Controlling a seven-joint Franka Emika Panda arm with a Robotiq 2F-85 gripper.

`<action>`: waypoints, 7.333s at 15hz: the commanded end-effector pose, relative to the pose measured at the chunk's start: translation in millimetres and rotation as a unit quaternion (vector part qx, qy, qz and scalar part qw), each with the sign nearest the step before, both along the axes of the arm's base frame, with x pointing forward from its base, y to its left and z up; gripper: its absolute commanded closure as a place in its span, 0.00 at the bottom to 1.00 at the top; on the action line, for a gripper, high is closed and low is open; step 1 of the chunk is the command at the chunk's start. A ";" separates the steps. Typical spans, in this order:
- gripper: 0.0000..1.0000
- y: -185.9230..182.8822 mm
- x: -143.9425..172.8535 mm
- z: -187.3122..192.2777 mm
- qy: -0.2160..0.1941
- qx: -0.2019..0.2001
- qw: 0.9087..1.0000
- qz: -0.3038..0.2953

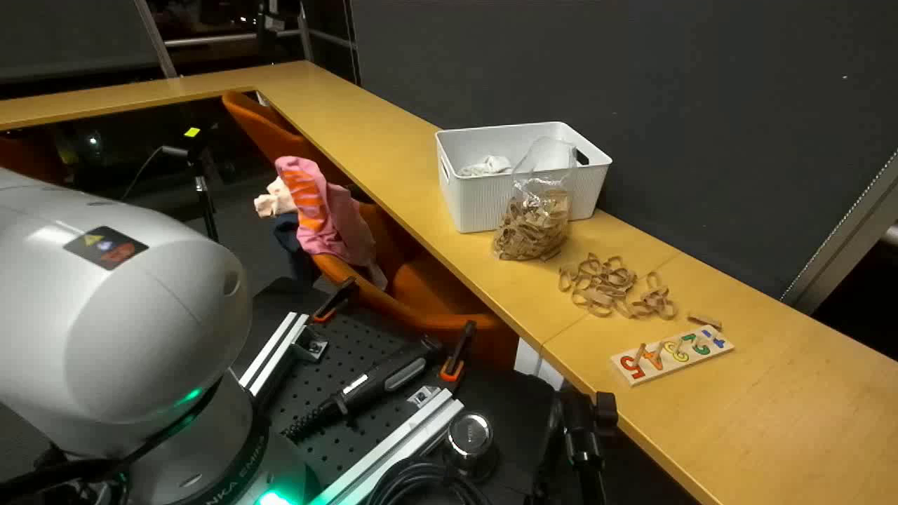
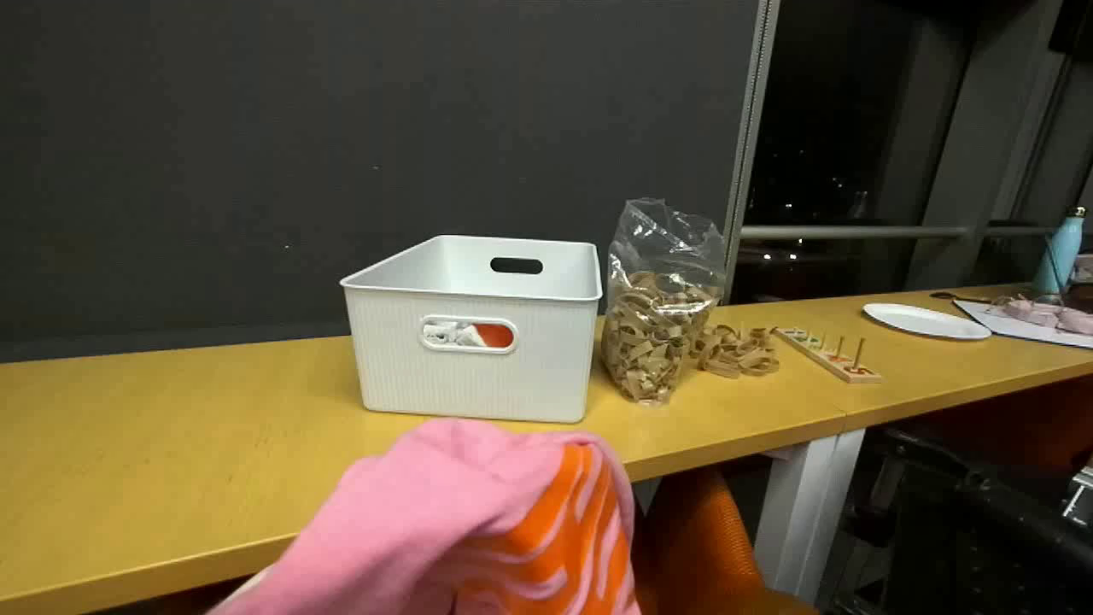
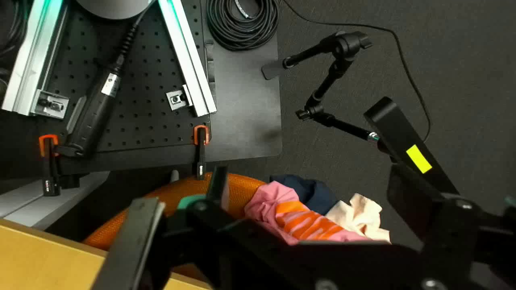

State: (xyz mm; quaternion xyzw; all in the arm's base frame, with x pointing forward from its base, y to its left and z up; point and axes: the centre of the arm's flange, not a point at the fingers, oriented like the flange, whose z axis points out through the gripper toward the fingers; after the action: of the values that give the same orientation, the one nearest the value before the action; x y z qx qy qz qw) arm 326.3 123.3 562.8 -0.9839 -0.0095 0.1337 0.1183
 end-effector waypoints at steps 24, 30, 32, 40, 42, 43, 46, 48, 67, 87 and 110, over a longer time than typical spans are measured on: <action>0.00 -190.8 124.3 -79.6 -0.267 -0.176 0.906 -0.277; 0.00 -211.5 121.6 -84.7 -0.261 -0.152 0.906 -0.298; 0.00 -214.7 121.6 -82.7 -0.262 -0.149 0.904 -0.302; 0.00 -246.3 196.3 -95.5 -0.228 -0.159 0.874 -0.398; 0.00 -262.3 224.3 -107.0 -0.213 -0.162 0.872 -0.409; 0.00 -268.8 236.7 -112.9 -0.206 -0.162 0.871 -0.415; 0.00 -291.4 273.5 -145.8 -0.190 -0.172 0.849 -0.463; 0.00 -306.7 288.1 -170.1 -0.162 -0.174 0.844 -0.481; 0.00 -393.7 355.1 -374.7 -0.101 -0.183 0.782 -0.587; 0.00 -409.9 291.3 -446.9 -0.024 -0.248 0.746 -0.617; 0.97 -385.9 206.5 -339.7 -0.247 -0.232 0.676 -0.654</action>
State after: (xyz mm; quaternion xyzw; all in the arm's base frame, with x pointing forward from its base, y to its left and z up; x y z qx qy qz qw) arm 553.0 -277.1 185.0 -0.7314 0.6469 -0.2025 -0.0745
